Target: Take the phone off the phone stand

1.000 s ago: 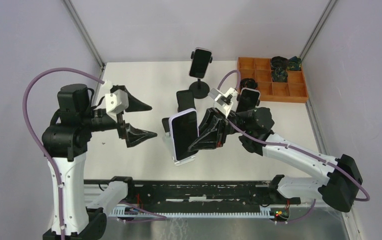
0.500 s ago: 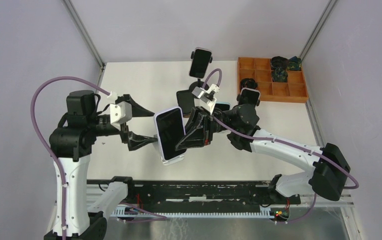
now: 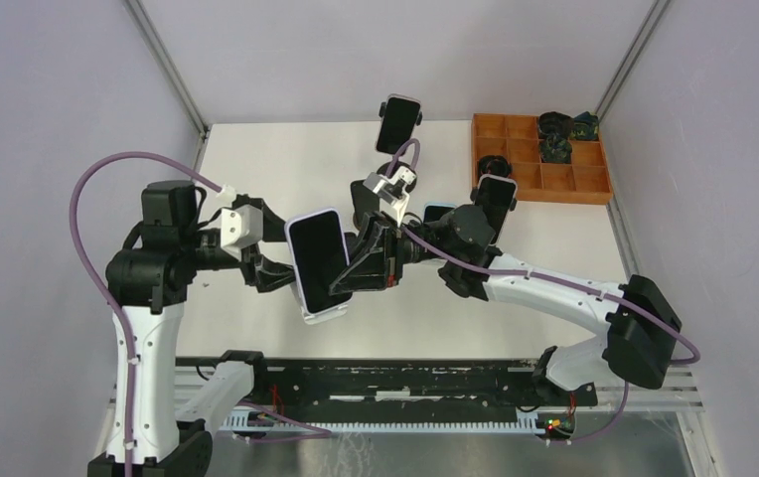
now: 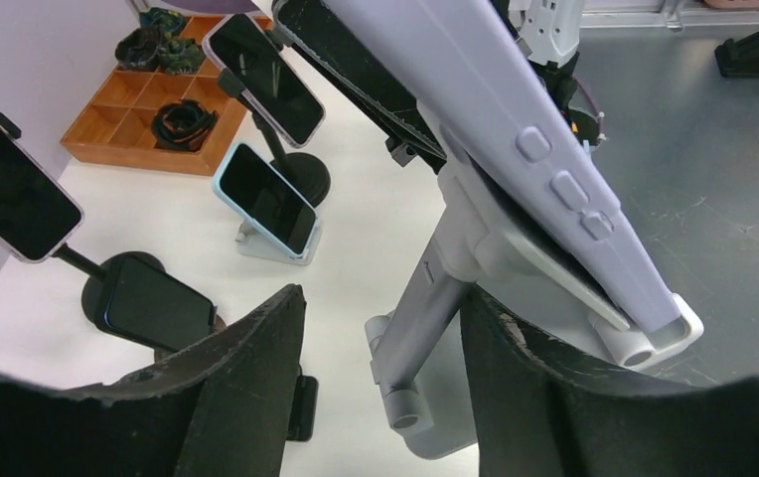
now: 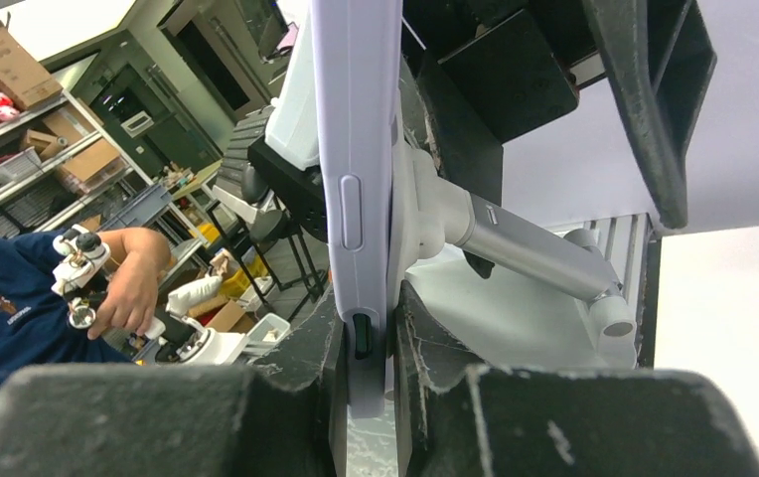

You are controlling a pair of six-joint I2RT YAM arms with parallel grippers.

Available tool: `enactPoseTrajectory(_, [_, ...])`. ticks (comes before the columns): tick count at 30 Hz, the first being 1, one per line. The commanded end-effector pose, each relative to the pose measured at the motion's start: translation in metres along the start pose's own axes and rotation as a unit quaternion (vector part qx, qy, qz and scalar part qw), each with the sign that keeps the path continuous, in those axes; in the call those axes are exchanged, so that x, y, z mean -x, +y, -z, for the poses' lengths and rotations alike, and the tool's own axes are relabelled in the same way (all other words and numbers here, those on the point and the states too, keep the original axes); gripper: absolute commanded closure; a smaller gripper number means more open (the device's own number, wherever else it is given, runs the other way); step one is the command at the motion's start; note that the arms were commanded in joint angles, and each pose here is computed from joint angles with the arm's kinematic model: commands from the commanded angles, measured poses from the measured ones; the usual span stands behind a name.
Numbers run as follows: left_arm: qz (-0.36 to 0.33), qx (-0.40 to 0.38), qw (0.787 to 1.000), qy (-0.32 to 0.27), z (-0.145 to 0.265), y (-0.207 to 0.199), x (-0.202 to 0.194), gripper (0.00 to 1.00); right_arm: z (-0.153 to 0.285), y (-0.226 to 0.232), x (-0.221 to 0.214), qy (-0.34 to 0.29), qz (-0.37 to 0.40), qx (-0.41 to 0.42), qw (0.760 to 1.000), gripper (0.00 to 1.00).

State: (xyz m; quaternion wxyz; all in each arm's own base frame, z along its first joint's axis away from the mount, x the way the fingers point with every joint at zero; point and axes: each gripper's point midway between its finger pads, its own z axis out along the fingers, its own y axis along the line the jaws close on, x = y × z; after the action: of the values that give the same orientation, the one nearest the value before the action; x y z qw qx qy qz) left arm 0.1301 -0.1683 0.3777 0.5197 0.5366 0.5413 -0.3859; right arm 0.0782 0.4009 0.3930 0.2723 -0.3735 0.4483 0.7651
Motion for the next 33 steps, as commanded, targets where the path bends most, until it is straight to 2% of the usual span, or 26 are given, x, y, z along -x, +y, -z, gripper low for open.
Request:
enactPoseTrajectory(1, [-0.011,-0.009,1.0,-0.001,-0.003,0.003,-0.012,0.37,-0.013,0.026,0.046,-0.062,0.069,0.024,0.995,1.0])
enactPoseTrajectory(7, [-0.002,-0.013,1.0,0.004,-0.006,0.002,-0.028,0.41,-0.017,0.02,0.045,-0.066,0.065,0.016,0.996,1.0])
enactPoseTrajectory(8, [-0.001,-0.017,1.0,0.003,-0.007,0.001,-0.031,0.46,-0.02,0.02,0.043,-0.067,0.064,0.019,0.996,1.0])
enactPoseTrajectory(9, [-0.001,-0.019,1.0,0.001,-0.007,0.001,-0.031,0.53,-0.021,0.02,0.042,-0.066,0.063,0.02,0.996,1.0])
enactPoseTrajectory(10, [-0.002,-0.021,1.0,-0.002,-0.007,0.0,-0.031,0.64,-0.023,0.02,0.04,-0.065,0.061,0.021,0.996,1.0])
enactPoseTrajectory(11, [-0.005,-0.022,1.0,-0.004,-0.007,0.0,-0.03,0.79,-0.024,0.019,0.038,-0.064,0.058,0.021,0.996,1.0])
enactPoseTrajectory(13, [-0.019,-0.025,1.0,-0.004,-0.007,-0.002,-0.03,0.97,-0.025,0.016,0.034,-0.063,0.054,0.017,0.996,1.0])
enactPoseTrajectory(18, [-0.033,-0.039,0.999,-0.013,-0.007,-0.013,-0.029,0.98,-0.026,0.004,0.026,-0.062,0.047,-0.005,0.997,1.0])
enactPoseTrajectory(22, [-0.058,-0.052,0.997,-0.016,-0.006,-0.024,-0.034,0.98,-0.021,-0.014,0.023,-0.054,0.055,-0.059,0.995,1.0])
enactPoseTrajectory(25, [-0.076,-0.06,0.995,-0.018,-0.007,-0.031,-0.034,0.98,-0.013,-0.036,0.024,-0.049,0.07,-0.13,0.988,0.88])
enactPoseTrajectory(27, [-0.098,-0.066,0.993,-0.023,-0.007,-0.037,-0.031,0.98,-0.006,-0.05,0.026,-0.047,0.08,-0.174,0.98,0.71])
enactPoseTrajectory(28, [-0.105,-0.069,0.992,-0.025,-0.007,-0.039,-0.029,0.98,-0.003,-0.055,0.027,-0.047,0.086,-0.191,0.977,0.68])
enactPoseTrajectory(31, [-0.106,-0.078,0.991,-0.031,-0.008,-0.044,-0.024,0.98,0.01,-0.08,0.027,-0.044,0.087,-0.264,0.959,0.49])
enactPoseTrajectory(33, [-0.104,-0.083,0.991,-0.032,-0.008,-0.047,-0.021,0.98,0.022,-0.1,0.029,-0.04,0.085,-0.328,0.94,0.38])
